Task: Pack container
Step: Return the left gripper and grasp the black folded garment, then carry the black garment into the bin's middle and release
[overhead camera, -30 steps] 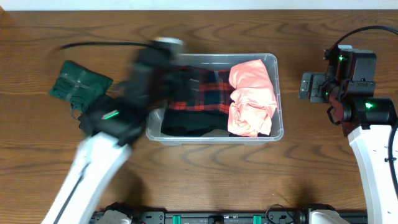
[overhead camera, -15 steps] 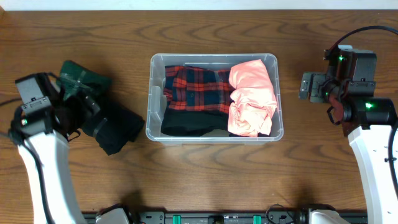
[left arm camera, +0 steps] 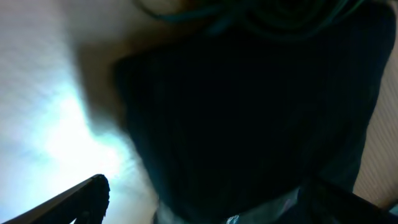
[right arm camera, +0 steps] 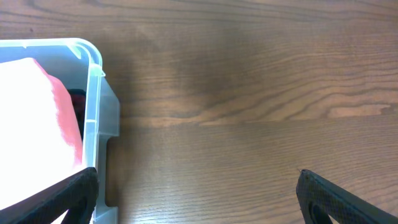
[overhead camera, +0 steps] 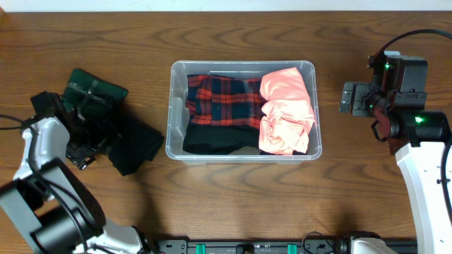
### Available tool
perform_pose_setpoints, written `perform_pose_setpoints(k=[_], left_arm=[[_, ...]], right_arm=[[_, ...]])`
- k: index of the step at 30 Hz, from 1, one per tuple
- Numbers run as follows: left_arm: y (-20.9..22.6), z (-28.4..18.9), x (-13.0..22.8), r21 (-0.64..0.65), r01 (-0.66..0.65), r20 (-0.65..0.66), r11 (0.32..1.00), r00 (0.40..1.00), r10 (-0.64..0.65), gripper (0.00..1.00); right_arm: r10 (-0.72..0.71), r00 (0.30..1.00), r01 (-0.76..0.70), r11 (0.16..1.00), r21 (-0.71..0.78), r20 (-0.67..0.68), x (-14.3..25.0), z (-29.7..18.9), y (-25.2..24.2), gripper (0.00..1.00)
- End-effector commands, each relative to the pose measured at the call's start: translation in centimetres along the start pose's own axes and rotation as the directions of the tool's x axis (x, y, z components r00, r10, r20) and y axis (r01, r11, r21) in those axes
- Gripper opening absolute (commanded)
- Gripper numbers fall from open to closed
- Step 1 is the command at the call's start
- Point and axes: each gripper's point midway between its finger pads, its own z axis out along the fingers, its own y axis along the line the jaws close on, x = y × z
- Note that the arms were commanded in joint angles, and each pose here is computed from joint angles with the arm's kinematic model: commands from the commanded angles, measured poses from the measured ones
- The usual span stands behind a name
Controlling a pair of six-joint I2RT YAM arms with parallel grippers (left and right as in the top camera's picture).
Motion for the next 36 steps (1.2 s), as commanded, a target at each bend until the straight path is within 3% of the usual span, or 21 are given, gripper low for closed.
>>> perform_pose_setpoints(k=[1,8,9,11,15,22,27,30,33,36], left_arm=[[-1.6,1.3,0.7,0.112,-0.061,-0.063,0.992,0.996,0.068,0.98],[-1.0,2.8,1.5,0.100,-0.040,-0.122,0.994,0.991,0.052,0.99],[-1.0,2.8,1.5,0.100,-0.039,-0.125,0.994,0.991,0.051,0.96],[-1.0,2.7,1.8,0.105,-0.035,-0.134,0.994,0.990,0.049,0.83],[-1.0,2.5,2.4,0.104,-0.026,-0.157,0.994,0.987,0.043,0.49],[-2.2,-1.2,2.4,0.131,-0.057,-0.089,0.990,0.994,0.069,0.06],[-6.3,-8.6,2.3,0.276,-0.214,0.114,0.937,0.975,0.189,0.06],[-9.2,-13.5,3.0,0.305,-0.336,0.268,0.891,0.928,0.258,0.06],[-12.7,-17.5,5.1,0.304,-0.489,0.394,0.818,0.846,0.360,0.06],[-17.2,-19.8,8.5,0.305,-0.665,0.483,0.682,0.725,0.491,0.06]], right_arm=[[0.016,1.000,-0.016,1.000,0.014,0.015,-0.2,-0.5,-0.5,0.99],[0.016,1.000,-0.016,1.000,0.014,0.015,-0.2,-0.5,-0.5,0.99],[0.016,1.000,-0.016,1.000,0.014,0.015,-0.2,-0.5,-0.5,0.99],[0.016,1.000,-0.016,1.000,0.014,0.015,-0.2,-0.5,-0.5,0.99],[0.016,1.000,-0.016,1.000,0.014,0.014,-0.2,-0.5,-0.5,0.99],[0.016,1.000,-0.016,1.000,0.014,0.014,-0.2,-0.5,-0.5,0.99],[0.016,1.000,-0.017,1.000,0.014,0.015,-0.2,-0.5,-0.5,0.99],[0.016,1.000,-0.017,1.000,0.014,0.015,-0.2,-0.5,-0.5,0.99],[0.016,1.000,-0.017,1.000,0.014,0.015,-0.2,-0.5,-0.5,0.99],[0.016,1.000,-0.017,1.000,0.014,0.015,-0.2,-0.5,-0.5,0.99]])
